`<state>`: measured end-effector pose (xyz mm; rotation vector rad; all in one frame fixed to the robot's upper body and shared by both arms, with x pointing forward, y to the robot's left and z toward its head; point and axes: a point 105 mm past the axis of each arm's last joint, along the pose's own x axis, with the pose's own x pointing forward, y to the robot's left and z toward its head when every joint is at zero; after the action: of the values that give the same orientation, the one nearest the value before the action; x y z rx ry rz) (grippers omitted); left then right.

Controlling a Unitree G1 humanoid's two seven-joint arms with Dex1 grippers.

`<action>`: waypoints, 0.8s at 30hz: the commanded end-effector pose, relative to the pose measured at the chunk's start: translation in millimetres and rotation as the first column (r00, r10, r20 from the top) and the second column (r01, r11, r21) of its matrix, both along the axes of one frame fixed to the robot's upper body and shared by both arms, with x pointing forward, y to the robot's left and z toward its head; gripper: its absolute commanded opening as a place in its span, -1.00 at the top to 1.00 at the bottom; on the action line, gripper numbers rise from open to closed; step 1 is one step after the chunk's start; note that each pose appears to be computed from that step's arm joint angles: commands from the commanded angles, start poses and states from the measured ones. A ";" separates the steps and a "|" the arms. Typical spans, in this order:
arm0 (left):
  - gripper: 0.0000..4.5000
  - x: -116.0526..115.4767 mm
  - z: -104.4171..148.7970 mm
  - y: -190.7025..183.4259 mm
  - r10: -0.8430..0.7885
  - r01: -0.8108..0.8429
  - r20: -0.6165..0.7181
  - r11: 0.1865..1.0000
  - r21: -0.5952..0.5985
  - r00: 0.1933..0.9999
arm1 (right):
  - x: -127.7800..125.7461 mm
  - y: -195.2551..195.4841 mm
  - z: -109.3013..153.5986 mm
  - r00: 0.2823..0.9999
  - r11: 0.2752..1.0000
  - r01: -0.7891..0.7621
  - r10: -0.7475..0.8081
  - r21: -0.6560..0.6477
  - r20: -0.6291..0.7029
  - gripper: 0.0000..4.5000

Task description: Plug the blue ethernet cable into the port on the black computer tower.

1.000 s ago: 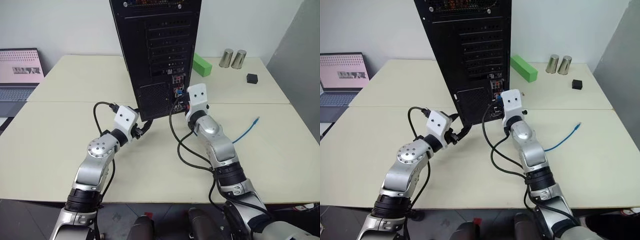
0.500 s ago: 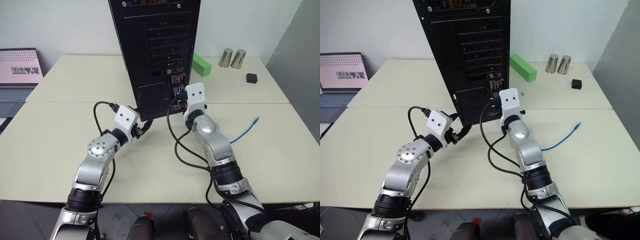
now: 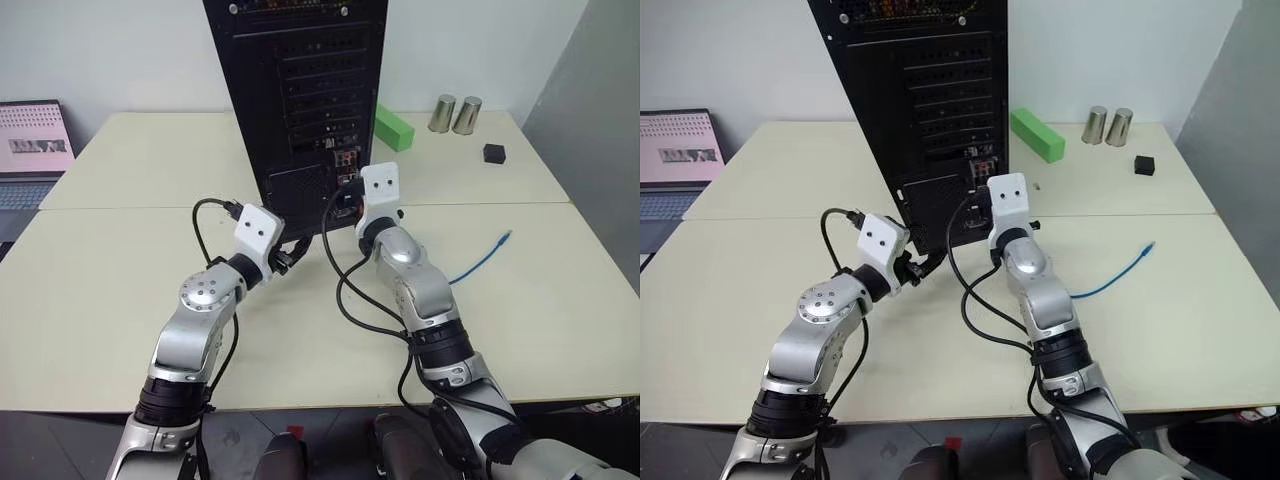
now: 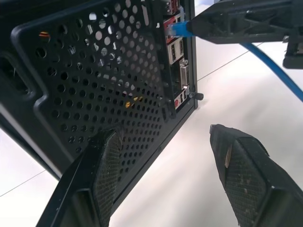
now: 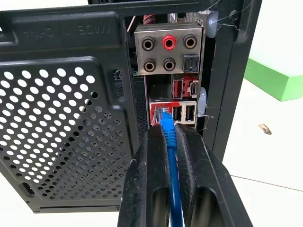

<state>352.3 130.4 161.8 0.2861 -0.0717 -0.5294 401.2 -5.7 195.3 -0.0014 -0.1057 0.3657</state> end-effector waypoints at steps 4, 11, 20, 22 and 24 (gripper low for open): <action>-0.39 -1.8 19.4 -2.4 -0.004 0.005 0.061 1.000 -0.019 0.998 | -5.7 29.8 27.7 0.995 0.995 -0.080 0.077 0.054 0.056 1.00; -0.39 -1.8 19.4 -3.3 -0.005 0.006 0.060 1.000 -0.022 0.998 | -3.8 33.2 28.4 0.995 0.994 -0.088 0.085 0.064 0.052 1.00; -0.39 -3.2 19.9 -3.6 -0.003 0.005 0.063 1.000 -0.022 0.998 | -2.1 36.0 27.1 0.994 0.993 -0.099 0.096 0.058 0.053 1.00; -0.39 -3.0 19.2 -2.1 0.001 0.000 0.063 1.000 -0.020 0.998 | -3.4 33.9 22.5 0.993 0.993 -0.108 0.106 0.048 0.046 1.00; -0.40 -2.6 18.3 -0.5 0.007 -0.006 0.063 1.000 -0.017 0.998 | -4.2 27.8 16.3 0.994 0.994 -0.106 0.105 0.033 0.033 0.85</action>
<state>352.0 129.0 161.5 0.2784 -0.0651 -0.5292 408.3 2.3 194.4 0.0154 -0.0910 0.3917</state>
